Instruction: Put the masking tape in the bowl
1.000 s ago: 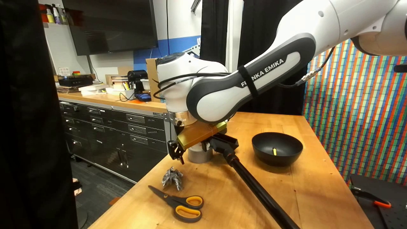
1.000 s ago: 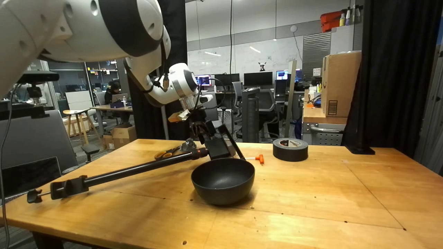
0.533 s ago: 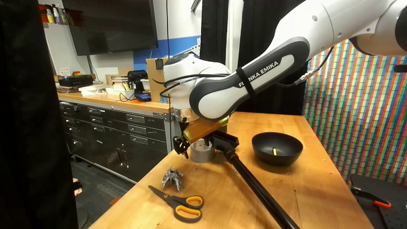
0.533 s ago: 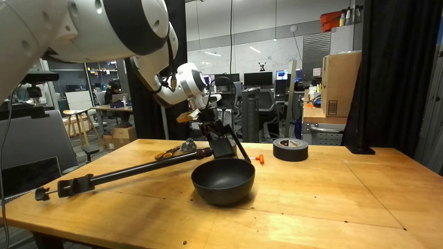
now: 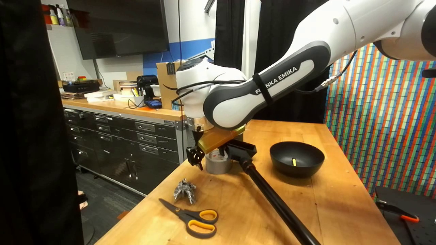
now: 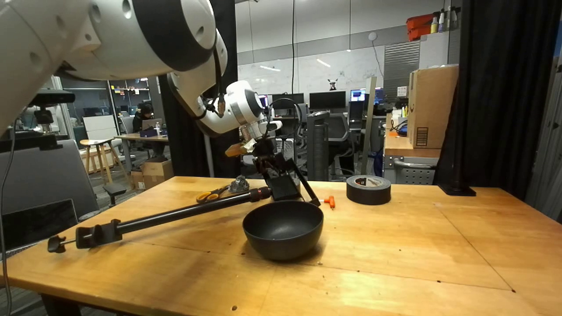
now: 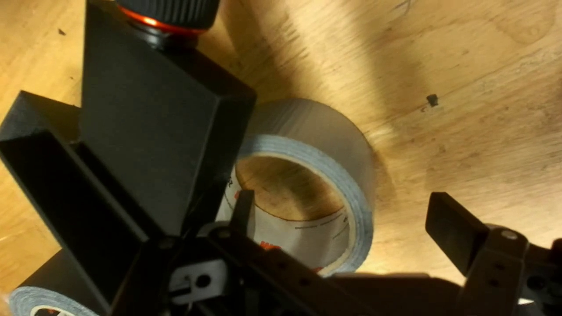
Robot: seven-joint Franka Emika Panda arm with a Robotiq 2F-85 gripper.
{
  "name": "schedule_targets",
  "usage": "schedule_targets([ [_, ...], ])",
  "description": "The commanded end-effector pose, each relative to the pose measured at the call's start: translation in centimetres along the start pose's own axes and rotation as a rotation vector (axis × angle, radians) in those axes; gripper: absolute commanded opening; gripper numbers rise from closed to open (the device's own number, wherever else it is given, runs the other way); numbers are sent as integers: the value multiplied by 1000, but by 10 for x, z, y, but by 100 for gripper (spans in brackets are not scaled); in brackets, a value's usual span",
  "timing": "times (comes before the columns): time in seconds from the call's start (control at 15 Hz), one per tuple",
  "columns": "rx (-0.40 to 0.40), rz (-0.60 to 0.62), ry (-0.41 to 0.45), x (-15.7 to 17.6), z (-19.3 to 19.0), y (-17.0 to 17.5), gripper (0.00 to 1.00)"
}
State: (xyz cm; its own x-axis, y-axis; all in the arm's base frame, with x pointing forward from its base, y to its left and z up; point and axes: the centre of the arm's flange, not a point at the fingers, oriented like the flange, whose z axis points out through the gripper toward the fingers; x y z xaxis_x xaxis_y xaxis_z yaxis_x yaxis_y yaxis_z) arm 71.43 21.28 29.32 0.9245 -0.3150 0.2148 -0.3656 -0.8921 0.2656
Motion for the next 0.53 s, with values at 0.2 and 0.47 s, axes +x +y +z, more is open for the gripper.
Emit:
schedule_targets([
  [0.2,76,-8,-65,2,9,-8,100],
  [0.47,94,-8,-81,1,13,-8,58],
])
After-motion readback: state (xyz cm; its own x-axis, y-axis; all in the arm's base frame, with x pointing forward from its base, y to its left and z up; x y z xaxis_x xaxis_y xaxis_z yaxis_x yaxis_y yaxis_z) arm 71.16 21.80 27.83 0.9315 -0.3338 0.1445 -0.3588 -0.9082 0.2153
